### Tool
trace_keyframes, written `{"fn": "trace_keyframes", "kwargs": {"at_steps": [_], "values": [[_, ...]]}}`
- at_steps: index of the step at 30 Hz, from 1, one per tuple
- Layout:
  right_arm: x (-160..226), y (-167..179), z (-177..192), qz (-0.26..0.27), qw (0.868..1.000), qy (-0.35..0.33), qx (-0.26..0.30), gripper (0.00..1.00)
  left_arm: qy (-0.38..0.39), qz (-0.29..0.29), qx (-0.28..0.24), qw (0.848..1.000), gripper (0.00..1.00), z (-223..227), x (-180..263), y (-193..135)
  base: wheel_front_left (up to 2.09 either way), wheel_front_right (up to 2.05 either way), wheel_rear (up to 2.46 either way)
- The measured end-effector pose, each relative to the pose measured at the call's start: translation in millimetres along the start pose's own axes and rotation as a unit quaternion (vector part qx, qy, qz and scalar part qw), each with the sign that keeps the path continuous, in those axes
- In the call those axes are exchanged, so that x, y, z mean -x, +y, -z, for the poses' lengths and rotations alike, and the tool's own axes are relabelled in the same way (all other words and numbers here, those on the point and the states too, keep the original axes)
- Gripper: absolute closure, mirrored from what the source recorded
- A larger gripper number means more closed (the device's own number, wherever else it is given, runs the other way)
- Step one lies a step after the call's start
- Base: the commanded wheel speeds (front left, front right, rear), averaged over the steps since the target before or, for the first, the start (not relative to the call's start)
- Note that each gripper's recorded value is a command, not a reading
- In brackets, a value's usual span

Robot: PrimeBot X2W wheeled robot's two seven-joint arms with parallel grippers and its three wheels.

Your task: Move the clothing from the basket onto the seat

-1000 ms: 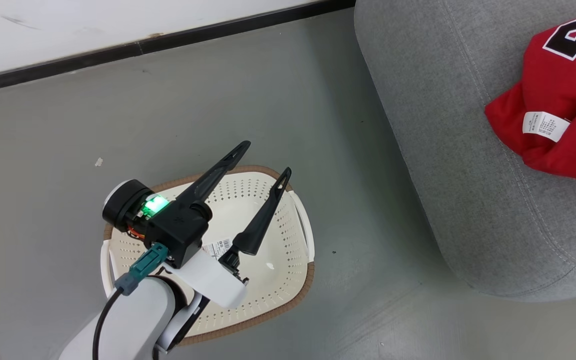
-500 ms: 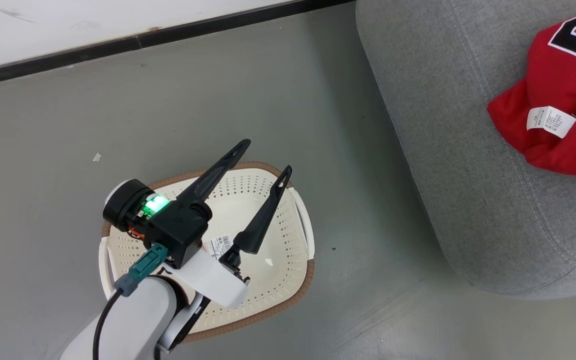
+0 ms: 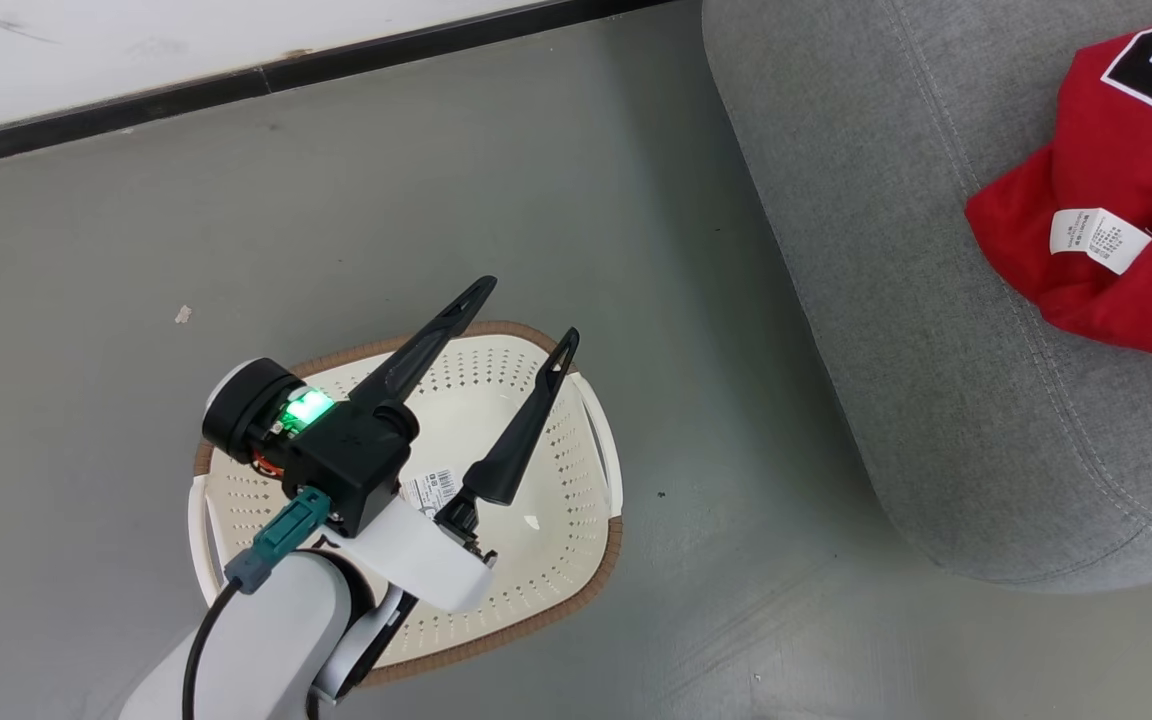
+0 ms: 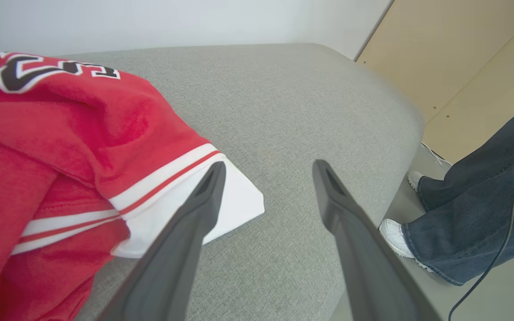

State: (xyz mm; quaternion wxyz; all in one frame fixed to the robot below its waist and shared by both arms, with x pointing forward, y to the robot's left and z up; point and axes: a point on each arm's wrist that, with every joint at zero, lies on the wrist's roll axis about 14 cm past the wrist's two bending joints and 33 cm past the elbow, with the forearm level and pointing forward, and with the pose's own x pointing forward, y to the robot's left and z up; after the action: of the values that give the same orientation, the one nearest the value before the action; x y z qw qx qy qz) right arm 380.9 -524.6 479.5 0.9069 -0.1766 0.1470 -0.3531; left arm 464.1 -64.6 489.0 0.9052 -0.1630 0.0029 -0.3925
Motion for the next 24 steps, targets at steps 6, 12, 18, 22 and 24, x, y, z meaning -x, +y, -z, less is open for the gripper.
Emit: {"fn": "trace_keyframes", "kwargs": {"at_steps": [6, 12, 18, 22, 24], "values": [[1, 12, -6, -0.010, 1.000, -0.013, -0.015, 0.00, -0.007, -0.003, -0.004, 1.000, 0.00, -3, 0, 1, 0.00, 0.00, 0.00], [-3, 51, -52, -0.052, 0.995, -0.079, -0.028, 0.00, -0.020, -0.016, -0.012, 1.000, 0.00, -12, 1, 8, 0.00, 0.00, 0.00], [5, 101, -95, -0.111, 0.983, -0.136, -0.047, 0.00, -0.039, -0.051, -0.023, 0.998, 0.00, -27, 5, 23, 0.00, 0.00, 0.00], [19, 140, -129, -0.160, 0.968, -0.180, -0.065, 0.00, -0.050, -0.082, -0.033, 0.995, 0.00, -36, 12, 37, 0.00, 0.00, 0.00], [28, 156, -141, -0.180, 0.961, -0.195, -0.076, 0.00, -0.052, -0.098, -0.039, 0.993, 0.00, -40, 16, 44, 0.00, 0.00, 0.00]]}}
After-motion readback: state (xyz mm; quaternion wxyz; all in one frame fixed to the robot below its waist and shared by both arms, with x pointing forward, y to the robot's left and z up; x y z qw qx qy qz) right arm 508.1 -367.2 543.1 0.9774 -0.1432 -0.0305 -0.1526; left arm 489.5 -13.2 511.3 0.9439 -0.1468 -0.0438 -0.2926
